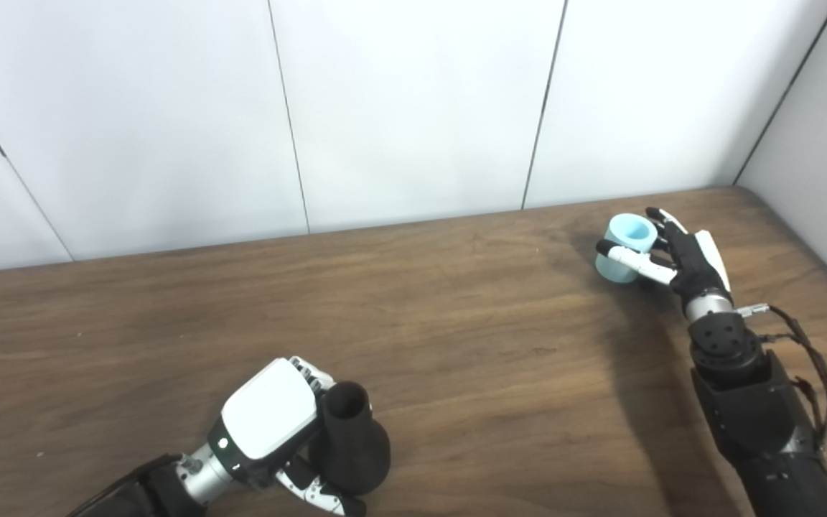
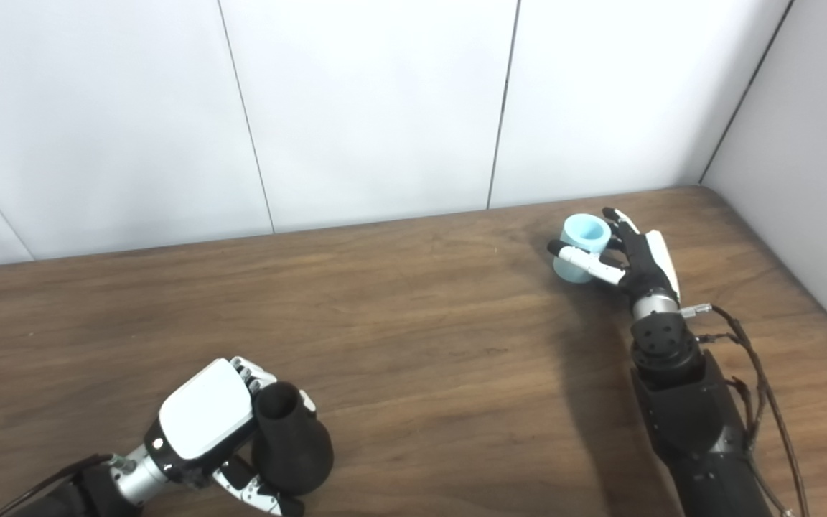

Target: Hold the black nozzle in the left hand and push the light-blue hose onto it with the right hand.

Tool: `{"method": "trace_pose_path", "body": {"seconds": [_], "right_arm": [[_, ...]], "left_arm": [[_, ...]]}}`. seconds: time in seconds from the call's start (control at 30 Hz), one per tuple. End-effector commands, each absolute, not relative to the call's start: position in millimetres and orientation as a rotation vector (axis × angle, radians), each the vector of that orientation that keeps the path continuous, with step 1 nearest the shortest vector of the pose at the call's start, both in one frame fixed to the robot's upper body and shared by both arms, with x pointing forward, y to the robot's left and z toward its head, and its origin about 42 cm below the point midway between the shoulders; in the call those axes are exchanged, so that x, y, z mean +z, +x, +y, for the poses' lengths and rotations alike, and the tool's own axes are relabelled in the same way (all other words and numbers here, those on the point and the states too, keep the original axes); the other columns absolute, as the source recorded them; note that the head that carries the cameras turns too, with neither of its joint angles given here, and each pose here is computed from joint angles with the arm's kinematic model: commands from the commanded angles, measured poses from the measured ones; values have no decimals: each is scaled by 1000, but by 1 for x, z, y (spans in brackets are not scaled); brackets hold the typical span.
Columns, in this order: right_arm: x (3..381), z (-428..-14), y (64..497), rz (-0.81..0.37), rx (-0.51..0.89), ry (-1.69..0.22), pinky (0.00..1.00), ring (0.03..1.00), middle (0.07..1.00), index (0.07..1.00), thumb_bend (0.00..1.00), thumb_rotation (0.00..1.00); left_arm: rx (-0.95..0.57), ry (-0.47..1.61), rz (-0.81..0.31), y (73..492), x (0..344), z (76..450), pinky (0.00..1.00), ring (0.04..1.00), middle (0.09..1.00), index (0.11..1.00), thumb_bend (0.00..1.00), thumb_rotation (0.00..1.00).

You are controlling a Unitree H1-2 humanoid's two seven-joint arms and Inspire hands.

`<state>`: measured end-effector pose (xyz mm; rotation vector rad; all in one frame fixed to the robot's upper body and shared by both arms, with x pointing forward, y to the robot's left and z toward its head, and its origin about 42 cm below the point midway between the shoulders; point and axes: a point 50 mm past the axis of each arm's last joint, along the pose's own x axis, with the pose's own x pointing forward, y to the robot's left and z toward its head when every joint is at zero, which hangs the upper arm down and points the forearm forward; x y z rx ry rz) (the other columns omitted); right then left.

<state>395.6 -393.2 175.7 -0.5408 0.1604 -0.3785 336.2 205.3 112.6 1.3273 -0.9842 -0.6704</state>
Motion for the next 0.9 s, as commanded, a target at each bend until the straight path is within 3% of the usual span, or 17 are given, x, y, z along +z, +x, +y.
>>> {"method": "trace_pose_path", "body": {"seconds": [0.0, 0.27, 0.5, 0.63, 0.7, 0.77, 0.8, 0.87], "right_arm": [[198, -385, 411, 82, -357, -554, 793, 878, 887, 911, 1000, 541], [192, -377, 415, 84, -318, -564, 808, 879, 906, 912, 1000, 441], [189, -376, 415, 85, -311, -610, 700, 764, 790, 825, 957, 185], [190, -375, 415, 96, -339, -630, 641, 698, 731, 777, 956, 110], [190, -373, 415, 86, -367, -623, 598, 656, 679, 709, 926, 43], [190, -372, 414, 67, -388, -624, 542, 606, 619, 642, 866, 8], [190, -372, 414, 54, -393, -630, 505, 572, 573, 554, 662, 51], [188, -372, 413, 31, -392, -639, 456, 524, 510, 506, 563, 13]], "left_arm": [[-825, 1425, -856, 309, 76, 220, 73, 149, 227, 478, 523, 40], [-824, 1412, -836, 307, 78, 221, 74, 144, 224, 479, 523, 40], [-823, 1422, -839, 307, 77, 223, 80, 147, 224, 476, 523, 39], [-827, 1421, -839, 307, 78, 223, 75, 143, 225, 479, 523, 40], [-825, 1423, -844, 306, 80, 222, 77, 144, 226, 479, 523, 40], [-827, 1424, -840, 306, 80, 223, 78, 146, 230, 479, 523, 40], [-827, 1422, -837, 306, 80, 223, 80, 149, 232, 479, 523, 40], [-828, 1420, -833, 306, 80, 223, 79, 150, 233, 479, 523, 40]]}}
